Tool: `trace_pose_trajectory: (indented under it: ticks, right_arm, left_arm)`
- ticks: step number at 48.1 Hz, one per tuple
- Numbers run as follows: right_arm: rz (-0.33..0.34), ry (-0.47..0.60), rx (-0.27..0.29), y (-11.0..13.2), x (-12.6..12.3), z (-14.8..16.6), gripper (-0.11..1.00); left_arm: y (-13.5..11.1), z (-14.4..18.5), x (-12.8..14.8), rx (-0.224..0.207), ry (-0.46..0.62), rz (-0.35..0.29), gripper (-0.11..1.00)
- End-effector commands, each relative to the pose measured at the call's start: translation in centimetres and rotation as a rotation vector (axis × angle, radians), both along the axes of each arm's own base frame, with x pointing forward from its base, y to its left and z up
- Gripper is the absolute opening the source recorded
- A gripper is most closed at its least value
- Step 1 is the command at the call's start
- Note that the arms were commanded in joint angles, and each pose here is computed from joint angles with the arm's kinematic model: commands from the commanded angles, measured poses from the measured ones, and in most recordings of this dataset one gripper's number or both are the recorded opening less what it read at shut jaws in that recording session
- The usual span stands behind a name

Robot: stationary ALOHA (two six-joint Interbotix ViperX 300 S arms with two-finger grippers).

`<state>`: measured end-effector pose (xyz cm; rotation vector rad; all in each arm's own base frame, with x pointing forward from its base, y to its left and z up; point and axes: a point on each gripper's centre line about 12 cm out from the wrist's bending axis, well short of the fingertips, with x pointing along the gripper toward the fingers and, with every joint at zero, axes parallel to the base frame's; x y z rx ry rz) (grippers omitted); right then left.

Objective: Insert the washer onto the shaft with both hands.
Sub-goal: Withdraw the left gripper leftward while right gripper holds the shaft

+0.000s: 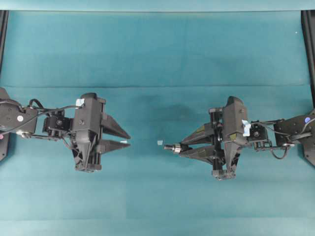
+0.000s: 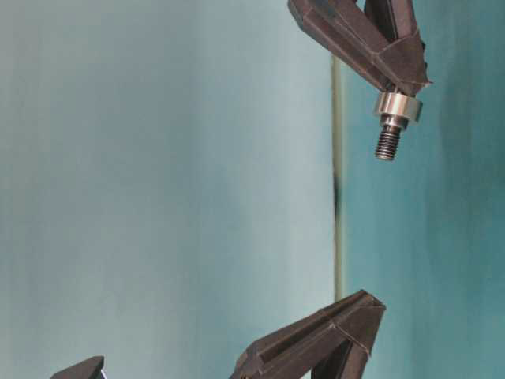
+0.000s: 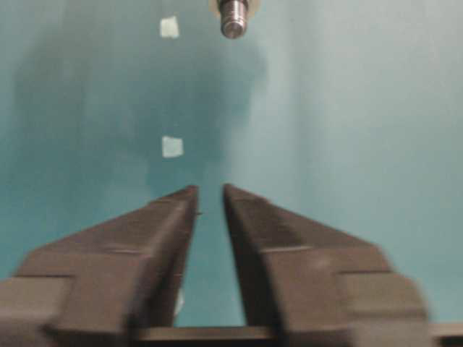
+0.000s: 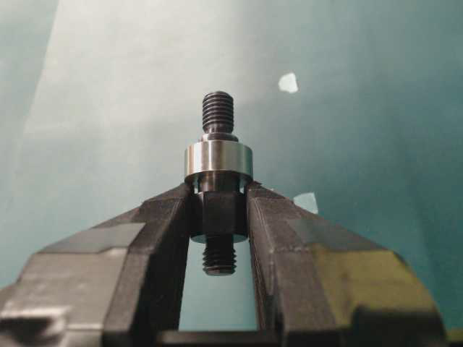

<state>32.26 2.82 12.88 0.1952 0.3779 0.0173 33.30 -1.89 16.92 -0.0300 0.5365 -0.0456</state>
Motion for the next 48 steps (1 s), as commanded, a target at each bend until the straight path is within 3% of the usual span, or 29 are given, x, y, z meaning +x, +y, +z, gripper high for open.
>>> trace_pose_trajectory:
  ticks: [1, 13, 48]
  right_arm:
    - [-0.003, -0.033, 0.013, 0.08, 0.33, 0.88, 0.00]
    - [-0.004, -0.031, 0.014, 0.07, 0.34, 0.82, 0.00]
    - [-0.002, -0.033, 0.014, 0.12, 0.33, 0.87, 0.00]
  left_arm:
    - [-0.08, 0.96, 0.46, -0.002, -0.032, -0.002, 0.50]
    - [-0.08, 1.01, 0.45, -0.002, -0.034, -0.002, 0.64]
    - [-0.03, 0.96, 0.46, -0.007, -0.032, 0.003, 0.65]
